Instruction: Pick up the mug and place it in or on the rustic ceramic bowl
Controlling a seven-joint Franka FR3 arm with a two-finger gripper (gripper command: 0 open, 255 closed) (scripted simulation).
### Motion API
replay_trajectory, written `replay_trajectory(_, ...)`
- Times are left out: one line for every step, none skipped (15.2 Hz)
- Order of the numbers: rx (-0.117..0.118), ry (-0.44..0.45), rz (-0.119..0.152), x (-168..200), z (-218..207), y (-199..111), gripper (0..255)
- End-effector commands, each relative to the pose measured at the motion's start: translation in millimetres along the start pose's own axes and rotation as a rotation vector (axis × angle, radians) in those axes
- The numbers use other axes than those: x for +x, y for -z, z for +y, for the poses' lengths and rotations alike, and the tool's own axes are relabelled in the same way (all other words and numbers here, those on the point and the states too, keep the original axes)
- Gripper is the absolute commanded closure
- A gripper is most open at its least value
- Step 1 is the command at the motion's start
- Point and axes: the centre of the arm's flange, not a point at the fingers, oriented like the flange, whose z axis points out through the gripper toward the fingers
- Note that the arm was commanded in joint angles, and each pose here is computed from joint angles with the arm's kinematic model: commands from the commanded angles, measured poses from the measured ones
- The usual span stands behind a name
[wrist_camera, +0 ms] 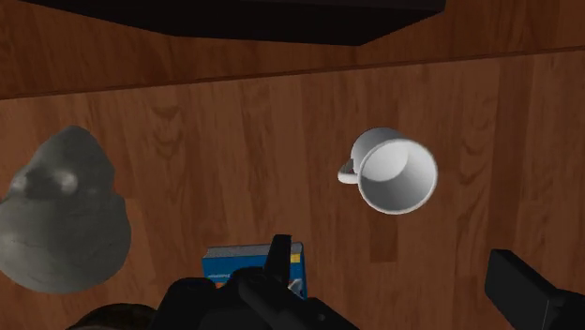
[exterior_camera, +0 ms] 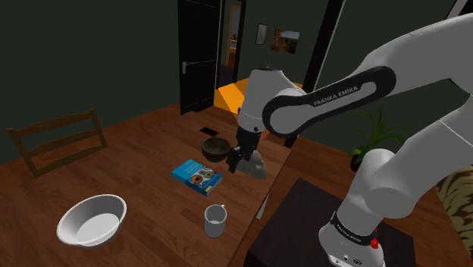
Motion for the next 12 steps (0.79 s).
replay_trajectory(-0.01, 0.006, -0.005, 1, -14, -28, 0)
replay_trajectory(-0.015, 0.009, -0.007, 2, -21, -40, 0)
replay_trajectory(-0.02, 0.012, -0.01, 3, -27, -52, 0)
replay_trajectory(-0.026, 0.016, -0.013, 5, -34, -64, 0)
replay_trajectory(-0.031, 0.019, -0.016, 6, -40, -76, 0)
replay_trajectory(-0.037, 0.022, -0.019, 7, -46, -88, 0)
replay_trajectory(-0.042, 0.025, -0.021, 8, -53, -100, 0)
replay_trajectory(-0.048, 0.028, -0.024, 9, -59, -112, 0)
replay_trajectory(-0.053, 0.031, -0.027, 10, -65, -124, 0)
replay_trajectory(-0.059, 0.034, -0.03, 11, -71, -136, 0)
replay_trajectory(-0.064, 0.037, -0.032, 12, -77, -148, 0)
replay_trajectory(-0.069, 0.04, -0.035, 12, -83, -161, 0)
